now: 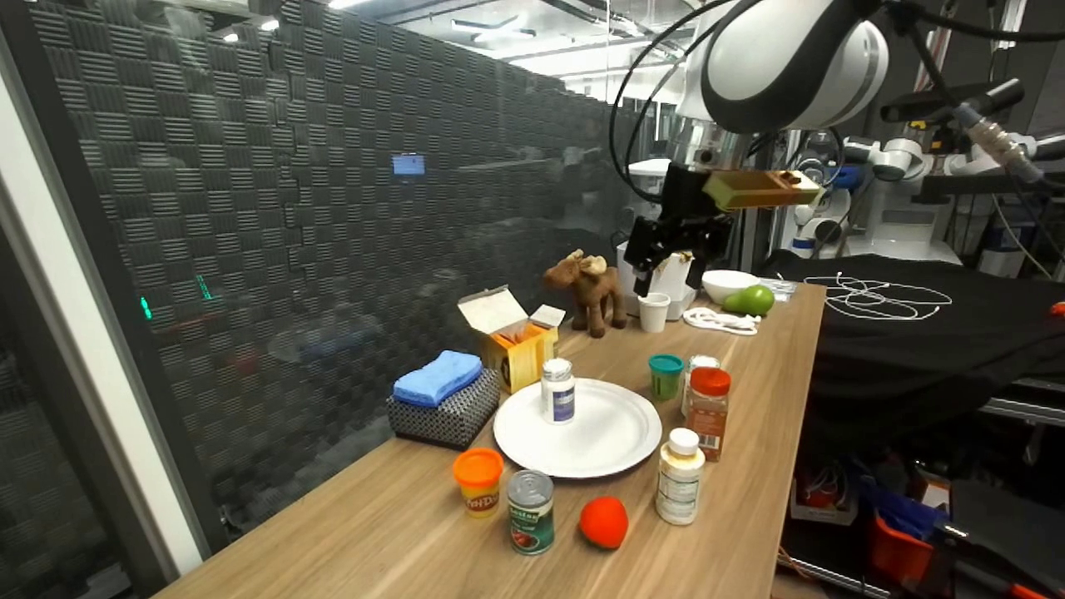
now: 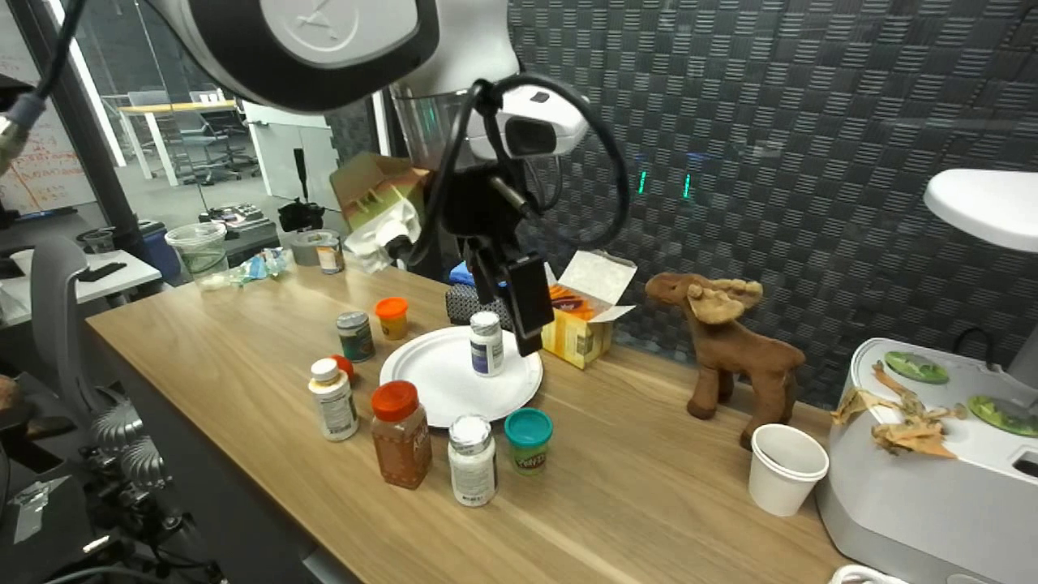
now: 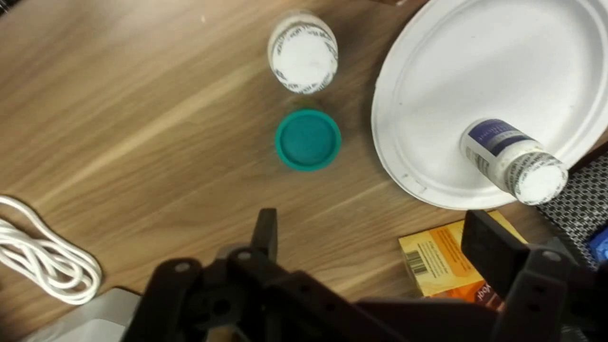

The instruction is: Pick up the objects from the countertop and put them on the white plate.

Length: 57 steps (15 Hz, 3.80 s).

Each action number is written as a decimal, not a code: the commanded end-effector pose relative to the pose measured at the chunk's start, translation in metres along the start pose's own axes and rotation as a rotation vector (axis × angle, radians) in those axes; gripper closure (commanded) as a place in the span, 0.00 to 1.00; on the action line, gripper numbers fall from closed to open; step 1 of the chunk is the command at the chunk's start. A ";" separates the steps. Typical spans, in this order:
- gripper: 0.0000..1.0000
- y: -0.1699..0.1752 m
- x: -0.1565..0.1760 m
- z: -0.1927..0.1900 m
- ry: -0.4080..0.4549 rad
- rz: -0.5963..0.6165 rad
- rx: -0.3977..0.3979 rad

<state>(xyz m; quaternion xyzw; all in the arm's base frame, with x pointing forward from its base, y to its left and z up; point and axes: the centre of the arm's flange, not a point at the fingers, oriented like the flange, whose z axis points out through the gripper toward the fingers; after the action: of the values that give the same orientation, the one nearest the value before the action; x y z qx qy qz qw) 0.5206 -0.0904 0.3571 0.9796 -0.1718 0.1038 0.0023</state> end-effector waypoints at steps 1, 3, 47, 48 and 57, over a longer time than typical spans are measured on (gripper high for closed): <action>0.00 0.017 -0.021 0.004 -0.024 0.103 -0.048; 0.00 0.023 -0.023 0.013 -0.067 0.157 -0.063; 0.81 -0.058 0.032 0.016 -0.125 0.150 0.048; 0.81 -0.066 0.030 0.019 -0.134 0.126 0.057; 0.81 -0.106 0.018 0.075 -0.180 -0.058 0.065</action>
<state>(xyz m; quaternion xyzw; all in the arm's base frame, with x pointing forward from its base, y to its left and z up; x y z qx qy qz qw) 0.5718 0.0031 0.3007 0.9861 -0.1597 0.0074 -0.0456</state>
